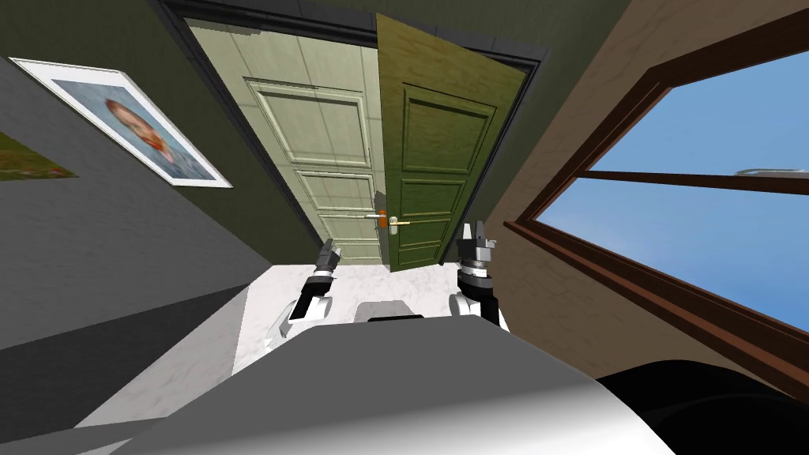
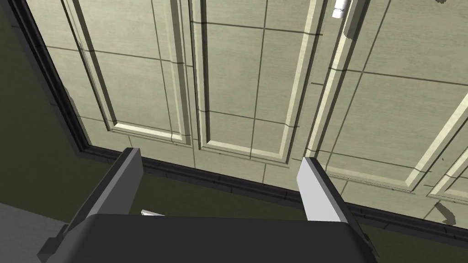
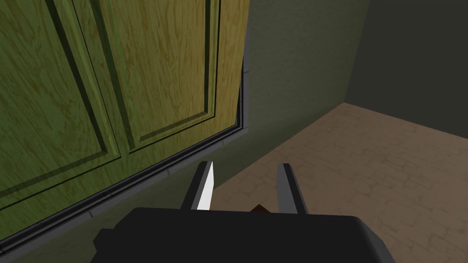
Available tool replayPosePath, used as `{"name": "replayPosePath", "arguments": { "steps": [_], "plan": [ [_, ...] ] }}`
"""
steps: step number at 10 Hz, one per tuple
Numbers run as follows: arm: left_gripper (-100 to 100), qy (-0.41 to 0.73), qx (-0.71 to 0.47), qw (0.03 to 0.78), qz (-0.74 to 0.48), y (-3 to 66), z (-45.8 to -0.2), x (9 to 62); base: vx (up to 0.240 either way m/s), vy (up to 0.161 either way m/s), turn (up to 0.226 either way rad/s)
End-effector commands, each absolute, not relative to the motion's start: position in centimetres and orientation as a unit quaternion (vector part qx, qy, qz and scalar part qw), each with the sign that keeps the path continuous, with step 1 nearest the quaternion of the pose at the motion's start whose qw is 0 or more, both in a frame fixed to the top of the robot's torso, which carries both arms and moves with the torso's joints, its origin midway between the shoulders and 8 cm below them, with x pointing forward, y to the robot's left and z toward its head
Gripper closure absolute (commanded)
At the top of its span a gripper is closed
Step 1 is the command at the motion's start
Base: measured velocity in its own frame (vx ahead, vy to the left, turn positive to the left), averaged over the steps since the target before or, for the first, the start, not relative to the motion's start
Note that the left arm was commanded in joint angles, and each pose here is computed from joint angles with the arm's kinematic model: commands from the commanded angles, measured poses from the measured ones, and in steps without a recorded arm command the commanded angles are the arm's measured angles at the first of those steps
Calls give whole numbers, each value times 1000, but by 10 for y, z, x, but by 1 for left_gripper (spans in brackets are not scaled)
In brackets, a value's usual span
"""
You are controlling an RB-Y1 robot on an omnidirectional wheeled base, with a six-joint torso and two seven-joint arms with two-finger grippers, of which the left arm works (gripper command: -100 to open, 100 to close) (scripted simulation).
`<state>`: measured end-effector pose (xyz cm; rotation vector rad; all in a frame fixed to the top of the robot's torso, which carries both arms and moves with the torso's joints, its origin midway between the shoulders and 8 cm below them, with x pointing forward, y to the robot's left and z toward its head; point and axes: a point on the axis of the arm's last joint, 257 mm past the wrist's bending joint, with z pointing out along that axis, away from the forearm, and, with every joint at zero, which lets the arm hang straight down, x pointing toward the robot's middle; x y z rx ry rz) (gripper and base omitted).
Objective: Pull the door open
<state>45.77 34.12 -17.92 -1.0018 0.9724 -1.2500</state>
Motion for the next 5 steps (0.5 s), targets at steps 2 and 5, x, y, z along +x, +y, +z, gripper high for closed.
{"name": "replayPosePath", "arguments": {
  "steps": [2, 5],
  "plan": [
    [-100, 426, -443, 586, -528, 352, -195, 465, 100, -35, -62],
    [-100, 435, -461, 577, -515, 368, -216, 472, 121, -32, -75]
  ]
}}
